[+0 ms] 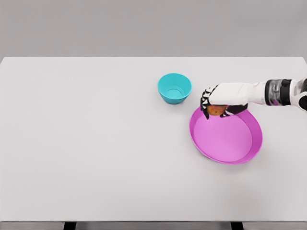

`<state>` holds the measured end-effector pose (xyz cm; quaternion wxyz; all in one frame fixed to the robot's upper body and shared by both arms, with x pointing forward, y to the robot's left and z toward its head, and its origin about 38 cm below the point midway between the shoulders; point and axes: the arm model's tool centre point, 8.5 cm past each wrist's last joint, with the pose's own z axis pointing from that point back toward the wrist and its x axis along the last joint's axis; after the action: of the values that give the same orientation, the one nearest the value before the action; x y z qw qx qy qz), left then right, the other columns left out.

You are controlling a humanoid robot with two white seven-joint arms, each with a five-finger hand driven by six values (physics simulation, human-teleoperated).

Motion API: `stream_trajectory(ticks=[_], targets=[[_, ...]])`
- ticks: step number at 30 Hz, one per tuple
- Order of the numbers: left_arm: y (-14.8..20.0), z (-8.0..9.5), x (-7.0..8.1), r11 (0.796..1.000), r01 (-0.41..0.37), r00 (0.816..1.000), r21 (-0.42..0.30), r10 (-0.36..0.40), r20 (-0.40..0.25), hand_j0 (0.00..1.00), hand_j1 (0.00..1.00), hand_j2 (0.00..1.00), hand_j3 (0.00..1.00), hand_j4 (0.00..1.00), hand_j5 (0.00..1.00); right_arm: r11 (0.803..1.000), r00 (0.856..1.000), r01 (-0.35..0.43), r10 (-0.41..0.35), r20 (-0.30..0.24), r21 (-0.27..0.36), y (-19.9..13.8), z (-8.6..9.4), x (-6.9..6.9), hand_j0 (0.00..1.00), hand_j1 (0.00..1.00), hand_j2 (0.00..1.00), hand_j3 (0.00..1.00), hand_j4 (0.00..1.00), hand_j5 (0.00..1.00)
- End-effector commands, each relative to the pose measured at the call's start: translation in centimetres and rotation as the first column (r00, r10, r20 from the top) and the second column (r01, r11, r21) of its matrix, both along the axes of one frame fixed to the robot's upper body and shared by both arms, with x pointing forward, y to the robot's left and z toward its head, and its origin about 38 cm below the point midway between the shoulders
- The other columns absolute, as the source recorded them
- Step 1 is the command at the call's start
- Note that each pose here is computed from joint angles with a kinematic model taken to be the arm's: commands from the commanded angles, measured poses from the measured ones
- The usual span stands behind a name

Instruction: Put the apple from the pink plate into the blue bowl with your right arm

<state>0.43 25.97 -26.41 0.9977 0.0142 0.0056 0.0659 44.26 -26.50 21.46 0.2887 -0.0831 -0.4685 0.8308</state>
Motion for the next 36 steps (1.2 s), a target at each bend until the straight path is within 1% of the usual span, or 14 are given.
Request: stream_trajectory(ticks=[1,4,8,10,11,13,15,20,22,26,27,30,33,36], targets=[[0.0,0.0,0.0,1.0,0.0,1.0,0.0,0.0,-0.001,1.0,1.0,1.0,1.0,1.0,1.0,1.0,1.0,-0.004,0.004,0.0,0.021,0.8,0.1,0.3,0.41,0.41,0.41,0.41,0.41,0.41],[0.0,0.0,0.0,1.0,0.001,1.0,0.0,-0.001,-0.001,1.0,1.0,1.0,1.0,1.0,1.0,0.999,1.0,-0.004,0.003,0.023,0.037,1.6,1.1,1.4,0.41,0.41,0.41,0.41,0.41,0.41],[0.0,0.0,0.0,1.0,0.001,1.0,0.0,-0.001,-0.001,1.0,1.0,1.0,1.0,1.0,1.0,0.998,0.999,-0.012,0.01,0.039,0.06,3.0,1.9,2.5,0.41,0.41,0.41,0.41,0.41,0.41],[0.0,0.0,0.0,1.0,0.0,1.0,0.0,0.0,-0.001,1.0,1.0,1.0,1.0,1.0,1.0,0.998,0.999,-0.004,0.001,0.049,0.062,3.0,2.4,3.0,0.41,0.41,0.41,0.41,0.41,0.41],[0.0,0.0,0.0,1.0,0.0,1.0,0.0,0.0,-0.001,1.0,1.0,1.0,1.0,1.0,1.0,0.997,0.999,-0.013,0.009,0.051,0.072,3.8,2.6,3.4,0.41,0.41,0.41,0.41,0.41,0.41],[0.0,0.0,0.0,1.0,0.0,1.0,0.0,0.0,-0.001,1.0,1.0,1.0,1.0,1.0,1.0,0.997,0.998,-0.012,0.007,0.061,0.079,4.3,3.1,4.0,0.41,0.41,0.41,0.41,0.41,0.41],[0.0,0.0,0.0,1.0,0.0,1.0,0.0,0.0,0.001,1.0,1.0,1.0,1.0,1.0,1.0,0.996,0.998,-0.003,-0.002,0.06,0.088,4.7,3.2,4.8,0.41,0.41,0.41,0.41,0.41,0.41],[0.0,0.0,0.0,1.0,0.0,1.0,0.0,0.0,0.001,1.0,1.0,1.0,1.0,1.0,1.0,0.995,0.998,-0.002,-0.004,0.057,0.104,6.2,3.4,6.1,0.41,0.41,0.41,0.41,0.41,0.41],[0.0,0.0,0.0,1.0,0.0,1.0,0.0,0.0,-0.001,1.0,1.0,1.0,1.0,1.0,1.0,0.994,0.998,-0.007,0.0,0.068,0.111,7.0,4.1,6.6,0.41,0.41,0.41,0.41,0.41,0.41],[0.0,0.0,0.0,1.0,0.0,1.0,0.0,0.0,-0.001,1.0,1.0,1.0,1.0,1.0,1.0,0.993,0.998,0.0,-0.007,0.055,0.12,8.2,3.8,7.7,0.41,0.41,0.41,0.41,0.41,0.41],[0.0,0.0,0.0,1.0,0.0,1.0,0.0,0.0,-0.001,1.0,1.0,1.0,1.0,1.0,1.0,0.992,0.998,-0.005,-0.002,0.057,0.123,8.7,4.0,8.1,0.41,0.41,0.41,0.41,0.41,0.41],[0.0,0.0,0.0,1.0,0.0,1.0,0.0,0.0,0.001,1.0,1.0,1.0,1.0,1.0,1.0,0.992,0.999,0.0,-0.005,0.041,0.126,9.3,3.5,9.0,0.41,0.41,0.41,0.41,0.41,0.41],[0.0,0.0,0.0,1.0,0.0,1.0,0.0,0.0,-0.001,1.0,1.0,1.0,1.0,1.0,1.0,0.993,0.999,0.002,-0.005,0.032,0.118,9.7,3.2,9.3,0.41,0.41,0.41,0.41,0.41,0.41],[0.0,0.0,0.0,1.0,0.0,1.0,0.0,0.0,0.001,1.0,1.0,1.0,1.0,1.0,1.0,0.994,1.0,0.01,-0.012,0.018,0.112,10.3,2.5,9.6,0.41,0.41,0.41,0.41,0.41,0.41]])
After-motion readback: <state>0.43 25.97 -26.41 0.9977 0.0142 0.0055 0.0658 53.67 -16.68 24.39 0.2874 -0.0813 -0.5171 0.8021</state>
